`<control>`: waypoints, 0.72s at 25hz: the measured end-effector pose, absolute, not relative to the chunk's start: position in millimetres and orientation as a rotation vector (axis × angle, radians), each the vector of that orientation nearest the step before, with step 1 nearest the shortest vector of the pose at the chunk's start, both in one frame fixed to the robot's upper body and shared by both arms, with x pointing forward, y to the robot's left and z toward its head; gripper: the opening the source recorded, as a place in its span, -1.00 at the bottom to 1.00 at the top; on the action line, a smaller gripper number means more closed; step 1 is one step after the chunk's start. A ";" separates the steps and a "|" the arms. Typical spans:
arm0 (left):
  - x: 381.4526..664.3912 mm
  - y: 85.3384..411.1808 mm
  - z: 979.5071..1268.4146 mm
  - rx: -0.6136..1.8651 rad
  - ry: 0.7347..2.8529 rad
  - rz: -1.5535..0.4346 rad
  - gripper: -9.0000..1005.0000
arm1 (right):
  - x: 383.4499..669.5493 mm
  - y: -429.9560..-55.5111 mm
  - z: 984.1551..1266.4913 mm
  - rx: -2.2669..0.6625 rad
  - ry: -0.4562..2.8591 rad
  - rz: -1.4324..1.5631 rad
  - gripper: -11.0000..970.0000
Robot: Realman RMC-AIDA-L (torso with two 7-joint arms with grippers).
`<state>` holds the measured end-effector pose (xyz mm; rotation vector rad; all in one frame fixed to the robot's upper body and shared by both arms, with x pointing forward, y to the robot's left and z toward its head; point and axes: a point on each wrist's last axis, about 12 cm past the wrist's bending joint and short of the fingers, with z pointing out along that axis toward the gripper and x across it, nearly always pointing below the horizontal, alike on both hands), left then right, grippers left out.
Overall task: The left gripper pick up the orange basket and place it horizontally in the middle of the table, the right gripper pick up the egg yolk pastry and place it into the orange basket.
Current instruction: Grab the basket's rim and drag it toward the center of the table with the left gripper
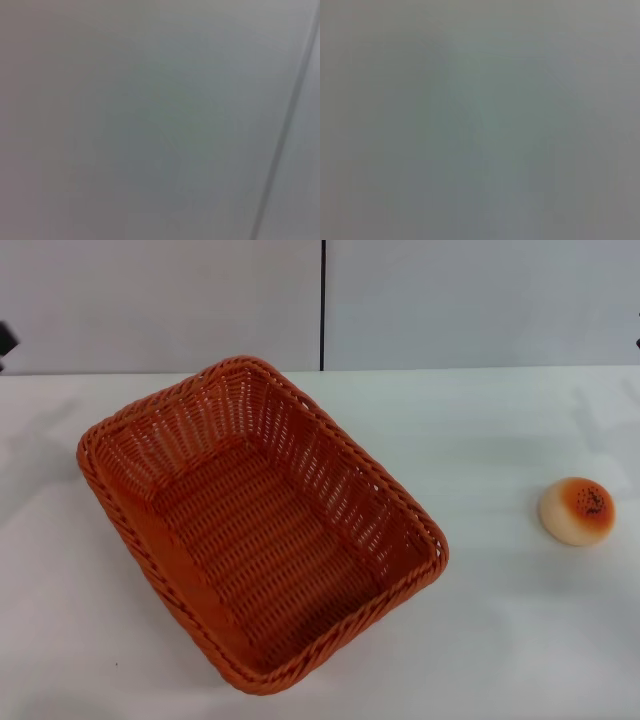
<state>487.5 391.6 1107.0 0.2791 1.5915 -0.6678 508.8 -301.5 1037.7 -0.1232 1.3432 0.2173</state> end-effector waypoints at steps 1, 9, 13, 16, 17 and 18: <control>490.6 390.8 1113.1 0.304 1.608 -0.674 0.45 | 509.1 -301.4 1037.9 -0.123 1.343 0.217 0.39; 520.8 373.2 1173.7 0.532 1.788 -0.645 0.44 | 512.1 -302.3 1038.3 -0.123 1.350 0.211 0.39; 537.4 353.6 1196.8 0.633 1.906 -0.564 0.43 | 512.8 -303.2 1039.2 -0.126 1.346 0.208 0.39; 548.5 336.9 1208.2 0.717 1.991 -0.460 0.42 | 513.2 -304.0 1039.9 -0.129 1.343 0.204 0.39; 551.8 331.4 1211.4 0.745 2.012 -0.419 0.41 | 513.2 -304.2 1039.9 -0.129 1.343 0.204 0.39; 555.4 325.2 1214.3 0.780 2.034 -0.368 0.41 | 513.3 -304.2 1039.9 -0.129 1.343 0.204 0.39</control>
